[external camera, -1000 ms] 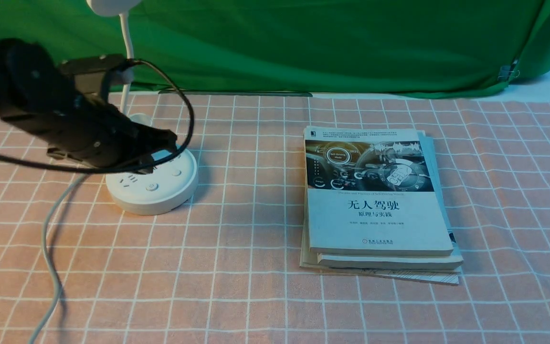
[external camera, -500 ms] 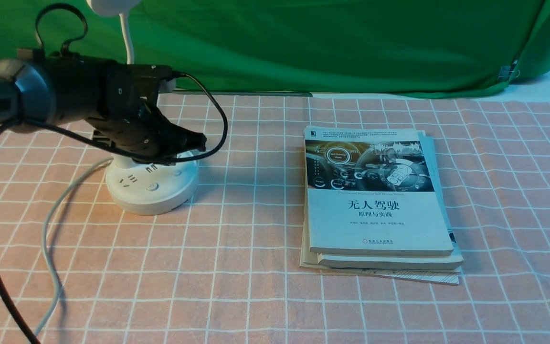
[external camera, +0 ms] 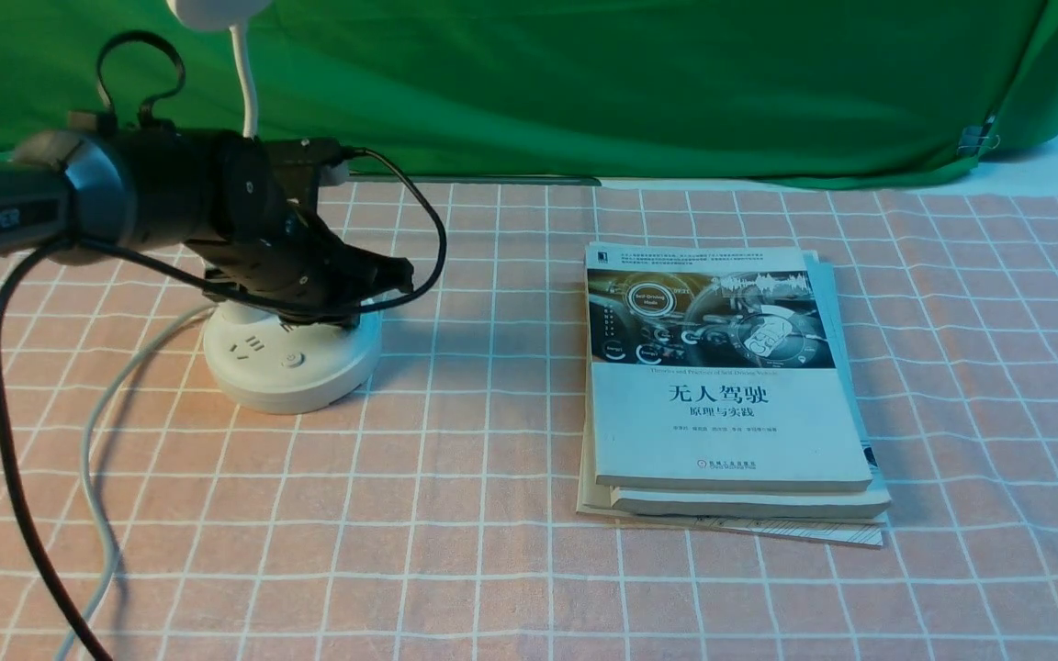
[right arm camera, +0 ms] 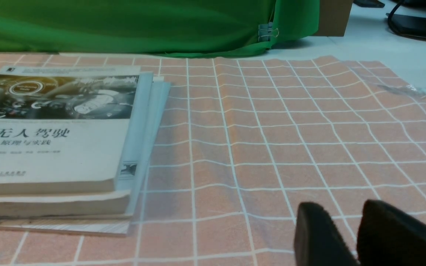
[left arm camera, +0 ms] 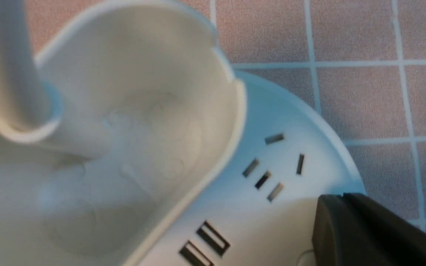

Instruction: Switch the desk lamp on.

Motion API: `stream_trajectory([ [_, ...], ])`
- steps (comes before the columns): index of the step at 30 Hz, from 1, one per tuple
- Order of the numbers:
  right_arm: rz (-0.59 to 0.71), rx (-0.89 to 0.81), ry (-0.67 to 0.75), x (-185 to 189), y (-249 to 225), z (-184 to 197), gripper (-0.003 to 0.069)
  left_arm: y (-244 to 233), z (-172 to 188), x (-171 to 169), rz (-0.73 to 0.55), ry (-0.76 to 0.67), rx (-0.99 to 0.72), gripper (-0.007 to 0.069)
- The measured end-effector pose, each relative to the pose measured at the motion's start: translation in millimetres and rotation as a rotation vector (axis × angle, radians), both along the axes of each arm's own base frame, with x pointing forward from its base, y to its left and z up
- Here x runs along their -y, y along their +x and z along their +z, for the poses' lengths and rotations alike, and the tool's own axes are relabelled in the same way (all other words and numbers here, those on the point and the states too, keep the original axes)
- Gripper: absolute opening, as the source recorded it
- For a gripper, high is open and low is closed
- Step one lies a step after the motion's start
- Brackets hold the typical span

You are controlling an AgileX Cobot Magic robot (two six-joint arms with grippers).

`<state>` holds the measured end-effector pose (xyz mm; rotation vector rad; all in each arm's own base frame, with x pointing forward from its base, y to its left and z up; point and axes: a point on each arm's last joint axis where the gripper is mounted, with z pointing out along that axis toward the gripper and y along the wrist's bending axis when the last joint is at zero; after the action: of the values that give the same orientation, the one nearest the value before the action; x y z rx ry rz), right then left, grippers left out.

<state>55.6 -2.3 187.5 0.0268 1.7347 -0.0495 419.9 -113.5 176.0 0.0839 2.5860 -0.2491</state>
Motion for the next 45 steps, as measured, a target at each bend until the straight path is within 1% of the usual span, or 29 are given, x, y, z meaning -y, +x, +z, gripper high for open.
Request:
stream_trajectory([
  [6, 0.0, 0.0, 0.0, 0, 0, 0, 0.0238, -6, 12, -1, -0.006, 0.0, -0.011, 0.0022],
  [10, 0.0, 0.0, 0.0, 0, 0, 0, 0.0238, -20, 52, -3, -0.018, -0.012, 0.033, 0.0022],
  [12, 0.0, 0.0, 0.0, 0, 0, 0, 0.0238, -30, 69, -4, -0.026, -0.023, 0.031, 0.0022],
  [14, 0.0, 0.0, 0.0, 0, 0, 0, 0.0238, -44, 78, -5, -0.041, -0.049, 0.006, 0.0022],
  [18, 0.0, 0.0, 0.0, 0, 0, 0, 0.0238, -76, 74, -5, -0.095, -0.1, -0.08, 0.0022],
  [19, 0.0, 0.0, 0.0, 0, 0, 0, 0.0238, -96, 69, -5, -0.122, -0.146, -0.119, 0.0022],
  [22, 0.0, 0.0, 0.0, 0, 0, 0, 0.0238, -136, 71, -5, -0.205, -0.23, -0.11, 0.0022],
  [23, 0.0, 0.0, 0.0, 0, 0, 0, 0.0238, -139, 73, -5, -0.206, -0.248, -0.105, 0.0022],
  [24, 0.0, 0.0, 0.0, 0, 0, 0, 0.0238, -160, 82, -7, -0.254, -0.273, -0.05, 0.0022],
  [25, 0.0, 0.0, 0.0, 0, 0, 0, 0.0238, -169, 88, -8, -0.268, -0.294, -0.019, 0.0022],
  [26, 0.0, 0.0, 0.0, 0, 0, 0, 0.0238, -188, 100, -12, -0.298, -0.3, 0.054, 0.0022],
  [29, 0.0, 0.0, 0.0, 0, 0, 0, 0.0238, -218, 122, -21, -0.351, -0.276, 0.24, 0.0022],
  [31, 0.0, 0.0, 0.0, 0, 0, 0, 0.0238, -244, 141, -34, -0.366, -0.188, 0.443, 0.0022],
  [33, 0.0, 0.0, 0.0, 0, 0, 0, 0.0238, -259, 149, -43, -0.375, -0.121, 0.538, 0.0022],
  [35, 0.0, 0.0, 0.0, 0, 0, 0, 0.0238, -276, 160, -51, -0.401, -0.024, 0.651, 0.0022],
  [39, 0.0, 0.0, 0.0, 0, 0, 0, 0.0238, -305, 176, -62, -0.42, 0.071, 0.794, 0.0022],
  [45, 0.0, 0.0, 0.0, 0, 0, 0, 0.0238, -330, 188, -69, -0.411, 0.087, 0.907, 0.0022],
])
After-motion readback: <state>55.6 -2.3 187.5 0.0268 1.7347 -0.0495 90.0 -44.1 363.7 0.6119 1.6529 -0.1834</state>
